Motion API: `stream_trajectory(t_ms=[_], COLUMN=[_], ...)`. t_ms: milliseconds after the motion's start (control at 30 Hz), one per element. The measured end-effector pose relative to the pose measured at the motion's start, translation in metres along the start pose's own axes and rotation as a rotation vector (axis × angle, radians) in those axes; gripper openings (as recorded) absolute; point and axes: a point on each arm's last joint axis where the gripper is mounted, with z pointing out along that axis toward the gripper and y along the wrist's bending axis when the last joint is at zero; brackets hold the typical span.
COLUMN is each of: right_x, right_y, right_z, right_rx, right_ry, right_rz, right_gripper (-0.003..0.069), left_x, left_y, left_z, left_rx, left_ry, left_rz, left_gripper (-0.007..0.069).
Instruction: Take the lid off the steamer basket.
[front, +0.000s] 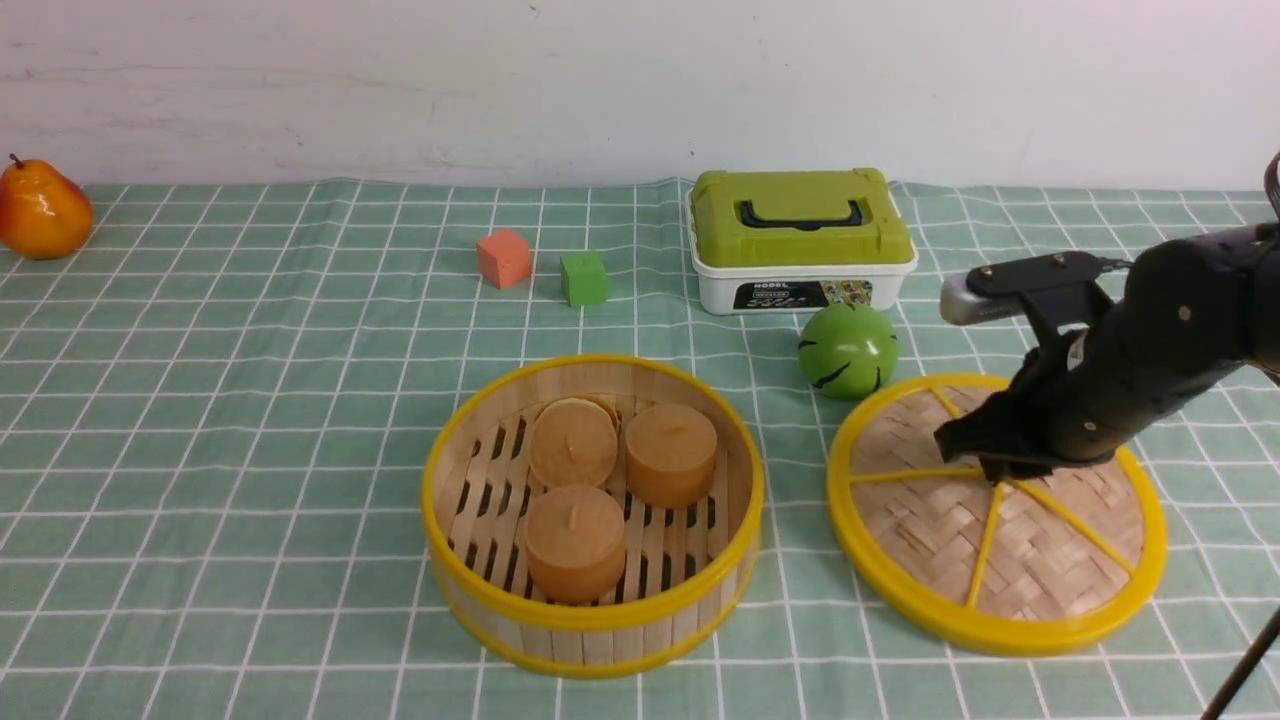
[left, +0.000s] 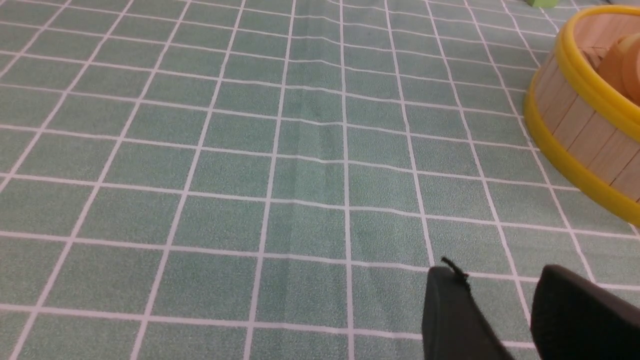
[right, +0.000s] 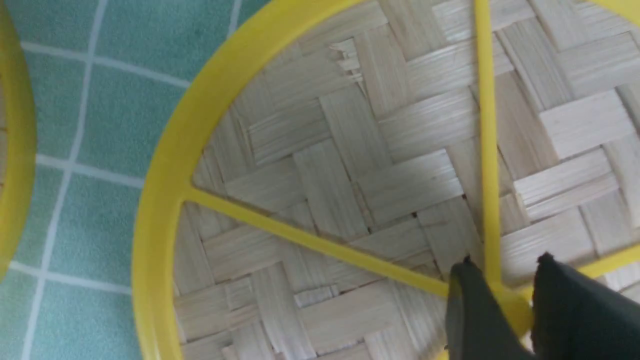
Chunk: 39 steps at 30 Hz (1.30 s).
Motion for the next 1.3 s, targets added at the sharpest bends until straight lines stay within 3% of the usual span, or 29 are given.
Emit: stream_trajectory(t_ms=[167, 267, 433, 467, 500, 567, 600, 900, 1300], right_x=[-0.006, -0.009, -0.005, 0.008, 0.009, 0.041, 0.056, 0.144, 0.195], right_y=[0.001, 0.003, 0.007, 0.009, 0.009, 0.011, 0.011, 0.011, 0.011], right_z=[-0.016, -0.05, -0.128, -0.162, -0.167, -0.208, -0.215, -0.26, -0.275], right_rx=[-0.006, -0.023, -0.078, -0.108, -0.108, -0.159, -0.176, -0.253, -0.271], right_ry=[-0.034, -0.09, -0.264, -0.34, -0.354, -0.449, -0.456, -0.613, -0.588], right_rz=[0.005, 0.018, 0.01, 0.006, 0.003, 0.006, 0.014, 0.031, -0.026], right_gripper=[0.0364, 0.0387, 0.0288, 0.0205, 0.0195, 0.005, 0.0017, -0.0022, -0.0013], left_x=[0.0, 0.0, 0.0, 0.0, 0.0, 0.0, 0.0, 0.0, 0.0], left_y=[0.0, 0.0, 0.0, 0.0, 0.0, 0.0, 0.0, 0.0, 0.0], left_z=[0.0, 0.0, 0.0, 0.0, 0.0, 0.0, 0.0, 0.0, 0.0], left_rx=[0.0, 0.0, 0.0, 0.0, 0.0, 0.0, 0.0, 0.0, 0.0], left_ry=[0.0, 0.0, 0.0, 0.0, 0.0, 0.0, 0.0, 0.0, 0.0], left_rz=[0.0, 0.0, 0.0, 0.0, 0.0, 0.0, 0.0, 0.0, 0.0], left_gripper=[0.0239, 0.0239, 0.0239, 0.0239, 0.0239, 0.0239, 0.0239, 0.0239, 0.0239])
